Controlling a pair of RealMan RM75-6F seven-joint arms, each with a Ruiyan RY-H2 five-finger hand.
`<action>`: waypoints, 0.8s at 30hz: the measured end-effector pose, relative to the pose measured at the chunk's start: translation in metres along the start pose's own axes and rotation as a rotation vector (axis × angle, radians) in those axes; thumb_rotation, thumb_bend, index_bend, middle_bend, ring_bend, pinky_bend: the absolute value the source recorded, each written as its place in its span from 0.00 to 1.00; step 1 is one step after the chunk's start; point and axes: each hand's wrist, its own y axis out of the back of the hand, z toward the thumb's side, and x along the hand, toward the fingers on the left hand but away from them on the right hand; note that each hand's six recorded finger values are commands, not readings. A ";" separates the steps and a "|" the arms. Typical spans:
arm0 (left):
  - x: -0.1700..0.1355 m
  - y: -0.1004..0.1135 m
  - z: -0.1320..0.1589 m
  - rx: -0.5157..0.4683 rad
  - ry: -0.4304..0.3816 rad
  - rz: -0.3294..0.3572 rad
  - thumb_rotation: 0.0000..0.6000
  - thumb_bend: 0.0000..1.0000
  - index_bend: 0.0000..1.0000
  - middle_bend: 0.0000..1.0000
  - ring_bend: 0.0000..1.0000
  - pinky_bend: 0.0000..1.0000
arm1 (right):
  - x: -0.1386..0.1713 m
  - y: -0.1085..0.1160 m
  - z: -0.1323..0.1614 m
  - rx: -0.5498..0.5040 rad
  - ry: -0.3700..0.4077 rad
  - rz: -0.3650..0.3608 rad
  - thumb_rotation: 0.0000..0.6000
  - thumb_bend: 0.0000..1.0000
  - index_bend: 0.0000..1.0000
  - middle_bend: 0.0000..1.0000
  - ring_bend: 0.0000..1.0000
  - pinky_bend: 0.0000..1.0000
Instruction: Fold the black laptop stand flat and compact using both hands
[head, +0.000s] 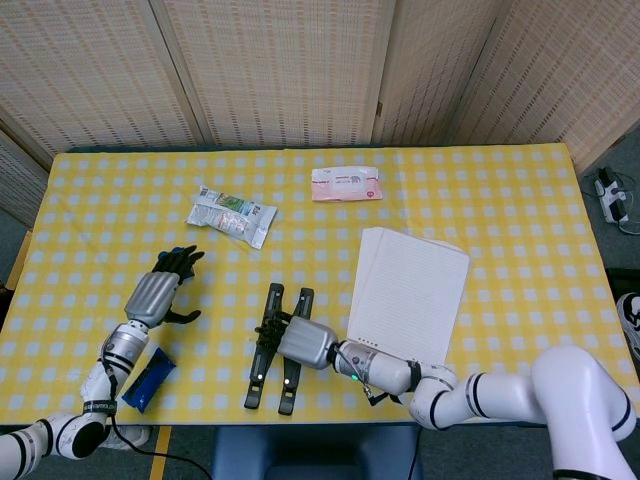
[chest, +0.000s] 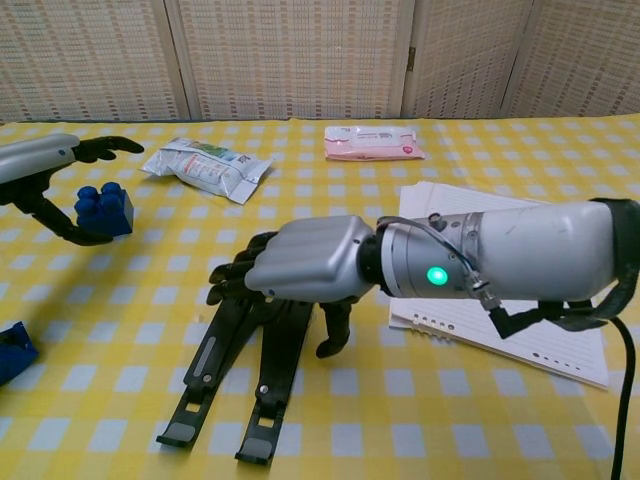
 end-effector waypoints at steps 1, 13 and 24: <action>0.000 0.000 -0.002 -0.003 0.004 0.000 1.00 0.25 0.05 0.00 0.00 0.00 | -0.003 0.000 0.000 0.005 0.002 0.007 1.00 0.25 0.00 0.00 0.00 0.00; 0.001 -0.002 -0.017 -0.026 0.033 -0.007 1.00 0.25 0.04 0.00 0.00 0.00 | -0.025 -0.005 0.007 0.045 0.030 0.063 1.00 0.25 0.00 0.00 0.00 0.00; 0.001 -0.003 -0.023 -0.035 0.045 -0.011 1.00 0.25 0.04 0.00 0.00 0.00 | -0.037 0.004 0.009 0.062 0.059 0.108 1.00 0.25 0.00 0.01 0.00 0.00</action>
